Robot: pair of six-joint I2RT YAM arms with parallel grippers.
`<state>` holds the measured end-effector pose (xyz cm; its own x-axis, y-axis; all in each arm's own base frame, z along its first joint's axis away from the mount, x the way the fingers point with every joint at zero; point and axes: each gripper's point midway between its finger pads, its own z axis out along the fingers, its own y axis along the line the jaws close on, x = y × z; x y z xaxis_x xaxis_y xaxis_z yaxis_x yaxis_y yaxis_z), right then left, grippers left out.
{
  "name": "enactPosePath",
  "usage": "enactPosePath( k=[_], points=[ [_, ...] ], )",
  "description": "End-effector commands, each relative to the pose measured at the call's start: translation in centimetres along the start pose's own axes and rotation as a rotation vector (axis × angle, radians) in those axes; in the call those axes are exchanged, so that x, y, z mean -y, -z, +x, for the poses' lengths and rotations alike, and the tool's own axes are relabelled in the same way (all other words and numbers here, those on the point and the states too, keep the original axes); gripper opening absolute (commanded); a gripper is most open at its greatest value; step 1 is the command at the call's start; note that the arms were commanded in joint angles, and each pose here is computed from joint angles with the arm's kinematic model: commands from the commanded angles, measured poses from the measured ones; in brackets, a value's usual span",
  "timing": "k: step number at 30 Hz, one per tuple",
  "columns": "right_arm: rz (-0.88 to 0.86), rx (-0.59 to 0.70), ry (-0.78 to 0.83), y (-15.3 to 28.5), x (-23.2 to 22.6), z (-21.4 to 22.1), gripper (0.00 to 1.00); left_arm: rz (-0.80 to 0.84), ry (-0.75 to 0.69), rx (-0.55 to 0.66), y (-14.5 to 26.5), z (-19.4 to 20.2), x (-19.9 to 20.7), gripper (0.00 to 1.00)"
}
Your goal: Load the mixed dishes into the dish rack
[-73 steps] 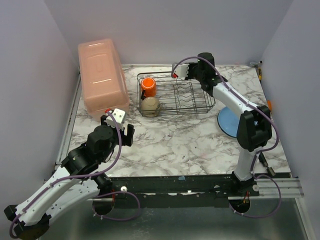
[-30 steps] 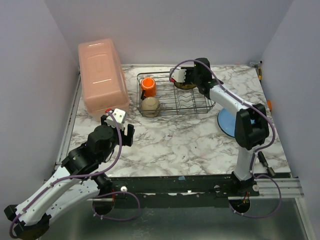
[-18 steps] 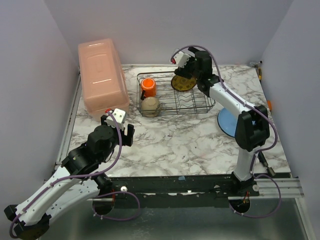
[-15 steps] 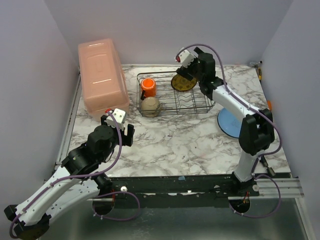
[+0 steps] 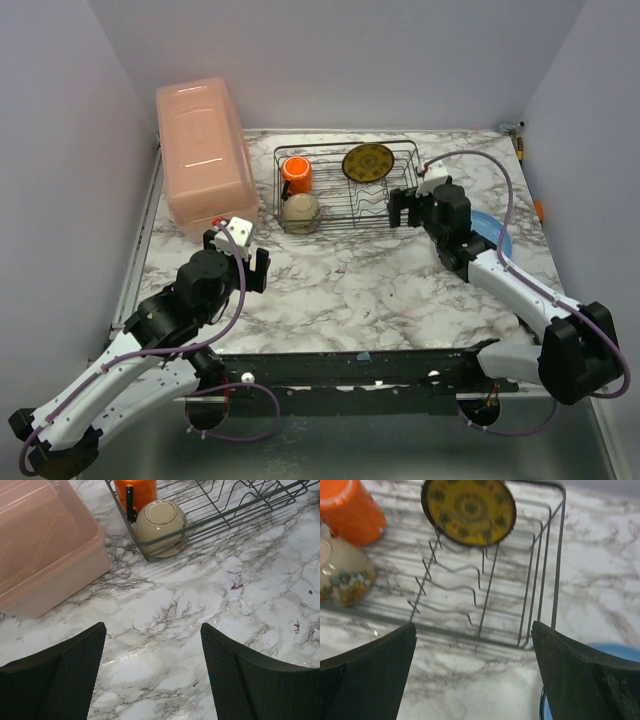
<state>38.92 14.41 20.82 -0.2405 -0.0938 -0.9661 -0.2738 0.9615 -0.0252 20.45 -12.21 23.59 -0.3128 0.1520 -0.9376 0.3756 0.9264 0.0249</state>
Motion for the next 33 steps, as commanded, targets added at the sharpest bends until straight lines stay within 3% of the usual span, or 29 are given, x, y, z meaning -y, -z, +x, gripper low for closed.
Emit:
enactPosePath(
  k=[1, 6, 12, 16, 22, 28, 33],
  points=[
    [0.132, -0.074, -0.041, 2.9, 2.5, 3.7, 1.00, 0.044, 0.002, 0.002, 0.0, 0.1, 0.8, 0.77],
    [0.473, 0.052, -0.170, 6.9, 8.2, 2.7, 1.00, 0.044, 0.003, -0.008, -0.1, 0.2, 0.8, 0.77],
    [0.867, 0.193, -0.495, 12.3, 13.5, 5.6, 1.00, 0.032, 0.002, -0.006, -0.1, 0.3, 0.6, 0.77],
    [0.984, 0.133, -0.639, 13.6, 16.4, 8.7, 1.00, 0.029, 0.000, -0.016, -0.2, 0.5, 0.6, 0.77],
    [1.013, -0.082, -0.870, 13.9, 20.9, 15.2, 1.00, 0.024, -0.008, -0.034, -0.6, 0.9, 0.7, 0.77],
    [1.070, -0.218, -0.829, 14.2, 21.4, 18.8, 1.00, 0.029, -0.010, -0.052, -0.6, 0.5, 0.9, 0.77],
    [1.089, -0.245, -0.802, 14.2, 21.8, 19.5, 0.99, 0.099, 0.052, -0.002, -0.1, -3.6, 2.6, 0.77]
  ],
)
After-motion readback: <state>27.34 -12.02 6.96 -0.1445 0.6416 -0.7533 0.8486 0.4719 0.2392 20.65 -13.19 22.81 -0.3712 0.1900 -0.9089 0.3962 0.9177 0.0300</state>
